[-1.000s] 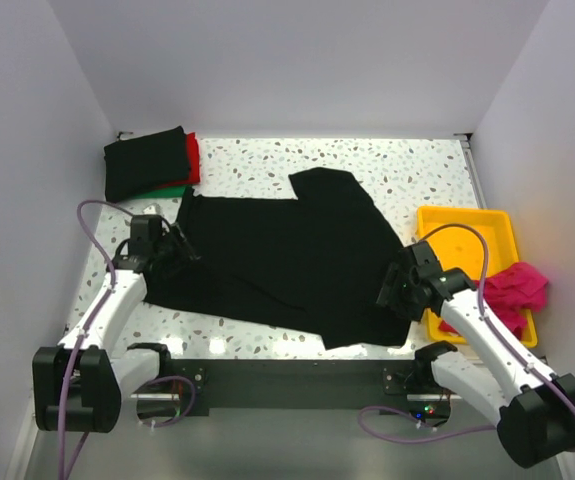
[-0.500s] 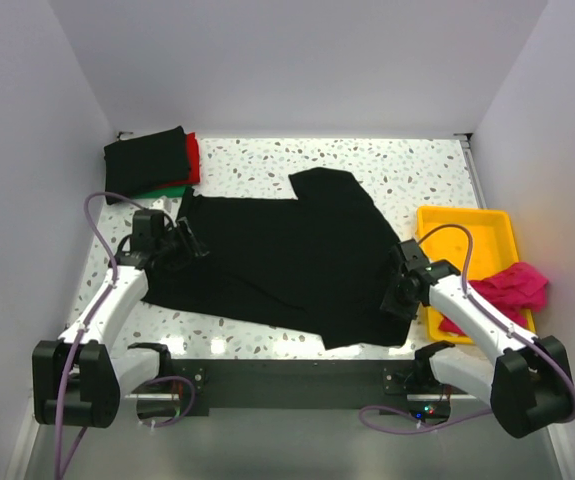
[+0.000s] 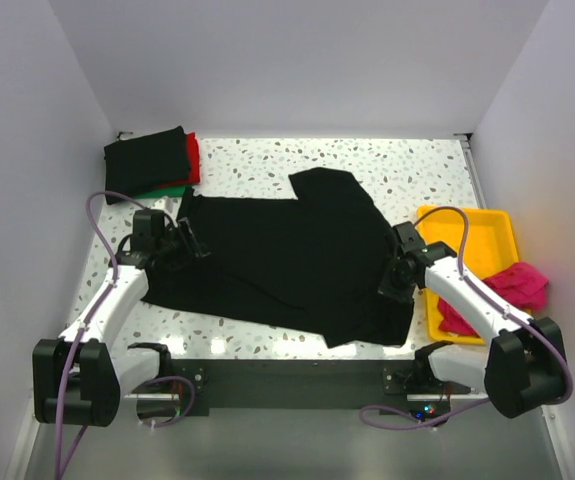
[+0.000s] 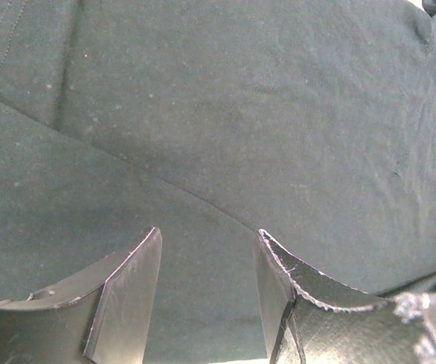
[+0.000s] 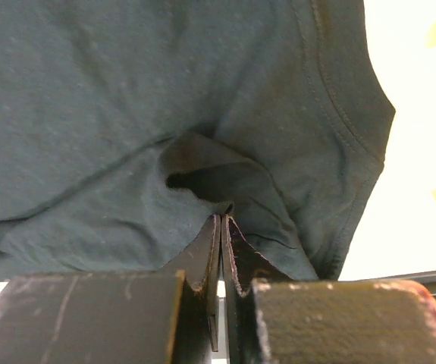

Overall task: Fold and stack the t-shirts
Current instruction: Fold the tshirt

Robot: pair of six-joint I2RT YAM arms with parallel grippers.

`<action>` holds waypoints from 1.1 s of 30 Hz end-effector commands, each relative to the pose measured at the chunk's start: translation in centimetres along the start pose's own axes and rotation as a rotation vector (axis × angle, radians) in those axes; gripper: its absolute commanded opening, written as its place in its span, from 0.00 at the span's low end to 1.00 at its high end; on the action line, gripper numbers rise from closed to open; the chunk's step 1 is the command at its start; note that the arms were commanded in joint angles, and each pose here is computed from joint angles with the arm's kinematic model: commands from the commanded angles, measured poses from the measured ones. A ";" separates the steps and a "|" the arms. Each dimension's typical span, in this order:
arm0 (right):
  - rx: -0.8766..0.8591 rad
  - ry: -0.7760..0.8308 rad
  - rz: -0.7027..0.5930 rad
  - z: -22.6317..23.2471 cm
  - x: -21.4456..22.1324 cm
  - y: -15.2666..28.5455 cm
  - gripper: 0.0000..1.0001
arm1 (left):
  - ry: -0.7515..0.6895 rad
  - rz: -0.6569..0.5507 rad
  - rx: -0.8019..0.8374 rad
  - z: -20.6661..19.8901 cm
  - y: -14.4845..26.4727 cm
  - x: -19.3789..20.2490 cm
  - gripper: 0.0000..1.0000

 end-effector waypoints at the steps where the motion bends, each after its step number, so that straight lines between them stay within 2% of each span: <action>1: -0.010 0.013 -0.051 0.8 -2.1 0.9 0.00 | -0.046 -0.037 0.062 -1.8 0.3 -1.4 0.57; 11: -0.129 -0.134 -0.138 4.0 -7.4 1.0 0.00 | -0.042 -0.027 0.051 -1.4 0.1 -1.1 0.57; 15: -0.169 -0.234 -0.116 3.6 -7.7 -0.4 0.00 | -0.039 -0.014 0.043 -1.2 -0.1 -0.9 0.58; 19: -0.247 -0.358 -0.150 2.9 -9.4 -1.2 0.00 | -0.037 -0.009 0.039 -1.1 -0.3 -0.8 0.58; 28: -0.323 -0.384 -0.220 4.0 -12.4 -0.8 0.00 | -0.036 -0.016 0.029 -0.8 -0.1 -0.7 0.58; 33: -0.278 -0.326 -0.281 3.0 -12.4 0.6 0.02 | -0.034 -0.027 0.013 -0.5 0.0 -0.8 0.58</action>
Point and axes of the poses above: each gripper's point midway between its finger pads, its own y axis back along the fingers, its own z axis along the line the jaws close on, x = y × z, the point moved 1 cm from there along y, back along the fingers, and after that the axes turned 14 degrees about y, right-handed, at the moved point
